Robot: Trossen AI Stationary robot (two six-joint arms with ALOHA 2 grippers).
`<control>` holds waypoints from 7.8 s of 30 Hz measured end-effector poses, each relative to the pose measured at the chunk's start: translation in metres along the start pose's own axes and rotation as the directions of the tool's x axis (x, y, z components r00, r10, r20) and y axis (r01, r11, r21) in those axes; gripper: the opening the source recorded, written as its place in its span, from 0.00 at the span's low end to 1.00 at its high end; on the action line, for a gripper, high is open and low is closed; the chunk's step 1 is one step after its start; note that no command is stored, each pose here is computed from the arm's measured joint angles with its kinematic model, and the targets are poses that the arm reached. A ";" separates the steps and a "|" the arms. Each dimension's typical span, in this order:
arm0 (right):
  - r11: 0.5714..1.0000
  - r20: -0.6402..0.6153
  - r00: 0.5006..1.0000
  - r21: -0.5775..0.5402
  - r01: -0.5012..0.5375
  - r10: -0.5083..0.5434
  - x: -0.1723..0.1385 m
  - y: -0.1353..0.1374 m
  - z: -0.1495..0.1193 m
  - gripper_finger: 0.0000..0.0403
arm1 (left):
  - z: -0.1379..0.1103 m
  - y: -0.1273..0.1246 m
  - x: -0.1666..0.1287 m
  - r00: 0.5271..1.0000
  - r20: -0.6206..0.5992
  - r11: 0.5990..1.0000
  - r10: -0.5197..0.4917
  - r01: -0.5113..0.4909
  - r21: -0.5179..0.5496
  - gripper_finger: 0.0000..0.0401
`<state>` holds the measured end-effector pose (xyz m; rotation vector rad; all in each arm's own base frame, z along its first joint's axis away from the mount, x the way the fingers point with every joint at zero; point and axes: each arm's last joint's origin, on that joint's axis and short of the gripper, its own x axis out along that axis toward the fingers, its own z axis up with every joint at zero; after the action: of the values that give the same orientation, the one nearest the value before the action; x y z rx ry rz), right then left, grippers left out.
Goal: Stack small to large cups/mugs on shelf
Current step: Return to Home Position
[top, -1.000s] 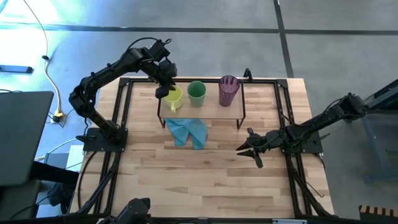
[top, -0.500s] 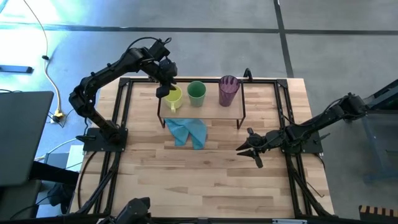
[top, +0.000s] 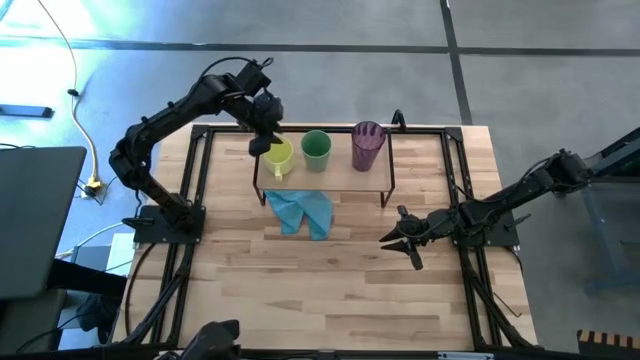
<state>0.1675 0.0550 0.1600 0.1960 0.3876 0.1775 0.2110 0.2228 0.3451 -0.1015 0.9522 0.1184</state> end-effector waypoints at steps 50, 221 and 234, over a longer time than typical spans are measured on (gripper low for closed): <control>0.933 0.625 0.774 -0.330 0.144 0.101 -0.052 0.011 0.065 0.21 | -0.095 -0.150 -0.135 0.527 0.844 0.993 -0.100 -0.004 0.120 0.39; 0.923 0.477 0.878 -0.358 0.143 0.049 -0.089 -0.041 0.007 0.21 | -0.202 -0.190 0.050 0.523 0.852 0.999 -0.001 -0.041 0.027 0.39; 0.919 0.513 0.856 -0.363 0.155 0.059 -0.086 -0.043 0.003 0.21 | -0.218 -0.189 0.057 0.456 0.890 0.999 -0.011 -0.032 0.028 0.39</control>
<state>0.0960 -0.0049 0.1837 -0.1690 -0.1882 0.1418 0.0961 0.0089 0.1794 0.0180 -0.1401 0.1406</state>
